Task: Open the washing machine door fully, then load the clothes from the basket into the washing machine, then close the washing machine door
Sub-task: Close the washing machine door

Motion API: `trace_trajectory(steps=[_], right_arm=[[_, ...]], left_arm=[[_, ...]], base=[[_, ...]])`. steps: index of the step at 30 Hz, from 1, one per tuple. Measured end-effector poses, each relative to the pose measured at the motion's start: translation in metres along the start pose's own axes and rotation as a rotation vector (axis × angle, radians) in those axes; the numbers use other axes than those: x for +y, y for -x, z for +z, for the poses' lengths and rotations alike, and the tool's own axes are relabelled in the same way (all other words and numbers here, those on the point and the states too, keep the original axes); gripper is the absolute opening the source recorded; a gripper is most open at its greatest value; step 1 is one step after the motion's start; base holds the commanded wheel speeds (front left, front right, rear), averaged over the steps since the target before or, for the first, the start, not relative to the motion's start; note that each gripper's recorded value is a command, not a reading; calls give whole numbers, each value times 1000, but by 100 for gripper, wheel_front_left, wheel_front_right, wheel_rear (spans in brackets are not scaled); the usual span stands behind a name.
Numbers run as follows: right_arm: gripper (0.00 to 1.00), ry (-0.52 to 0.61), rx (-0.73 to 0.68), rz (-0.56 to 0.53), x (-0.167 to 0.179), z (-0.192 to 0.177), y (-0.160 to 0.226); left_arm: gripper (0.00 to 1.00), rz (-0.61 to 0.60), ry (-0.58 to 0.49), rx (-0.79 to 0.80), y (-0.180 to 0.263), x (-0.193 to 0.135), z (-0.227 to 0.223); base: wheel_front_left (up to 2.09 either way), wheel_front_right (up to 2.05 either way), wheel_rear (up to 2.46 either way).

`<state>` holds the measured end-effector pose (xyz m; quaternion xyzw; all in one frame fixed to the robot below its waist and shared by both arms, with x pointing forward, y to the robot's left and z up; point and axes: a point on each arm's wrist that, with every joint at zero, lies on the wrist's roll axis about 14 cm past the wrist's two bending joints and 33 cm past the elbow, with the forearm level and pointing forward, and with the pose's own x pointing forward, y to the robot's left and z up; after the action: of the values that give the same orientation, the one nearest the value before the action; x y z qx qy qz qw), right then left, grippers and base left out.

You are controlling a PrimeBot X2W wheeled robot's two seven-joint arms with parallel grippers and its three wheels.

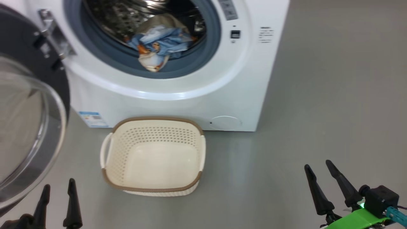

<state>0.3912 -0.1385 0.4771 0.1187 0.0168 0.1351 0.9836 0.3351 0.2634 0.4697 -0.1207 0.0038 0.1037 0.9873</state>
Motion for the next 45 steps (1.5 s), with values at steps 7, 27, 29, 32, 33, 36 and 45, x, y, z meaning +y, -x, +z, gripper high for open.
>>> trace_trajectory(steps=[7,27,29,32,33,36,45], right_arm=[[100,8,12,138,37,-4,-28],[100,-6,93,457,138,-33,-61],[100,-8,100,482,147,-36,-61],[100,-5,96,506,155,-35,-65],[100,-4,94,513,157,-34,-66],[100,-8,98,521,160,-35,-66],[100,-9,109,527,161,-39,-65]], left_arm=[[100,107,39,-26,22,28,7],[100,407,60,-95,107,103,23],[100,432,59,-97,115,109,23],[100,457,58,-100,122,114,24],[100,460,57,-102,123,115,24],[100,467,56,-109,124,117,27],[93,479,80,-127,125,120,30]], base=[[0,0,0],[0,0,0],[0,0,0],[0,0,0],[0,0,0],[0,0,0],[0,0,0]])
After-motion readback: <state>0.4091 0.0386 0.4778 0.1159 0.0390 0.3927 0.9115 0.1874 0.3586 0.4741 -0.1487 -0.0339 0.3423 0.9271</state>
